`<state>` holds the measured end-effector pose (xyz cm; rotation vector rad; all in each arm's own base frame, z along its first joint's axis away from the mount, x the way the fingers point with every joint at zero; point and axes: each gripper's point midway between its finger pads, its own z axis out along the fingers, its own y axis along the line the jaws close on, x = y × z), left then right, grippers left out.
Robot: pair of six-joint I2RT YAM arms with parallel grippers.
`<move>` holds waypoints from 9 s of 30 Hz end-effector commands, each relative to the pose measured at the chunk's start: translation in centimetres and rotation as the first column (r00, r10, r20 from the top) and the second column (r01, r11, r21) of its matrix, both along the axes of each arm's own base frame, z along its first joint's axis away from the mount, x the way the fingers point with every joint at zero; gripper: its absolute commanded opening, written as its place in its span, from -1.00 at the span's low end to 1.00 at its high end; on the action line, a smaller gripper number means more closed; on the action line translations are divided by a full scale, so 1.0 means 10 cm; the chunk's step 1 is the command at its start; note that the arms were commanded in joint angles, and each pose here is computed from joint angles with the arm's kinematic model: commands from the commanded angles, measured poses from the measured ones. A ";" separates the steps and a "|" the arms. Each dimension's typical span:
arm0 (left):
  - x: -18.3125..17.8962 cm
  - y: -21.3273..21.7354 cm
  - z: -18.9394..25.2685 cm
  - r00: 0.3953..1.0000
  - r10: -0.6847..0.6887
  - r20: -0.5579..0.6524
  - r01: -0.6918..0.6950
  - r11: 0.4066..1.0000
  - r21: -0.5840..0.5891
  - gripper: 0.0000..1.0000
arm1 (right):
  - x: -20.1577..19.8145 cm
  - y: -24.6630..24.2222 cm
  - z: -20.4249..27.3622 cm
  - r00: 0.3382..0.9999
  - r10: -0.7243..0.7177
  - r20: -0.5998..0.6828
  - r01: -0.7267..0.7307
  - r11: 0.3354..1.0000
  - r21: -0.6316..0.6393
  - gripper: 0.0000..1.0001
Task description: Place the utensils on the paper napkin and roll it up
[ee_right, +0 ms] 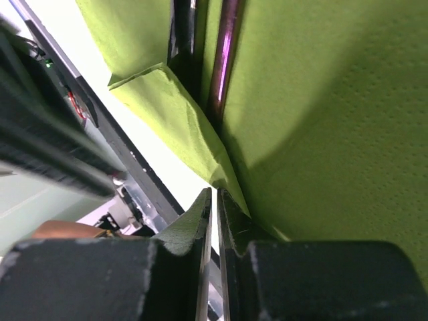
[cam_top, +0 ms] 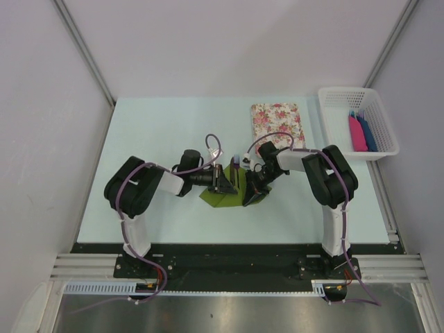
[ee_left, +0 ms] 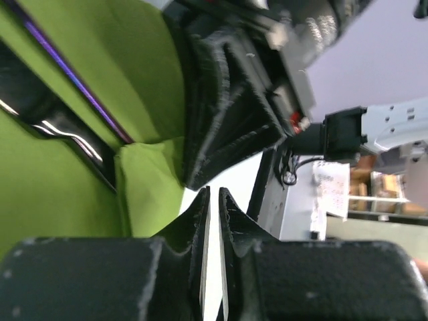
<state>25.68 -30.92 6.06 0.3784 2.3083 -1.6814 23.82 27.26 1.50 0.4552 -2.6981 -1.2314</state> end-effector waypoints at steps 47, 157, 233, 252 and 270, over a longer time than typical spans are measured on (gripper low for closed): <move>0.24 -0.12 -0.58 0.985 0.095 -0.143 -0.084 0.993 0.082 -1.00 | 0.24 -0.12 0.01 0.997 -0.075 0.036 0.075 0.997 0.002 -0.67; 0.37 -0.12 -0.14 0.994 0.091 -0.057 -0.093 0.995 -0.034 -0.99 | 0.47 0.13 0.28 0.978 -0.207 0.026 0.206 0.978 0.036 -0.95; 0.25 0.32 0.05 0.992 0.123 -0.035 -0.122 0.991 0.048 -0.81 | 0.49 0.49 0.11 0.957 -0.240 -0.162 0.255 0.964 0.076 -0.94; 0.28 0.54 0.11 0.986 0.165 -0.023 -0.163 0.984 0.068 -0.63 | 0.51 0.53 0.08 0.954 -0.244 -0.173 0.263 0.961 0.091 -0.62; 0.65 0.70 0.46 0.948 0.314 -0.042 -0.315 0.949 -0.012 0.05 | 0.55 0.56 0.10 0.956 -0.245 -0.160 0.261 0.961 0.090 0.31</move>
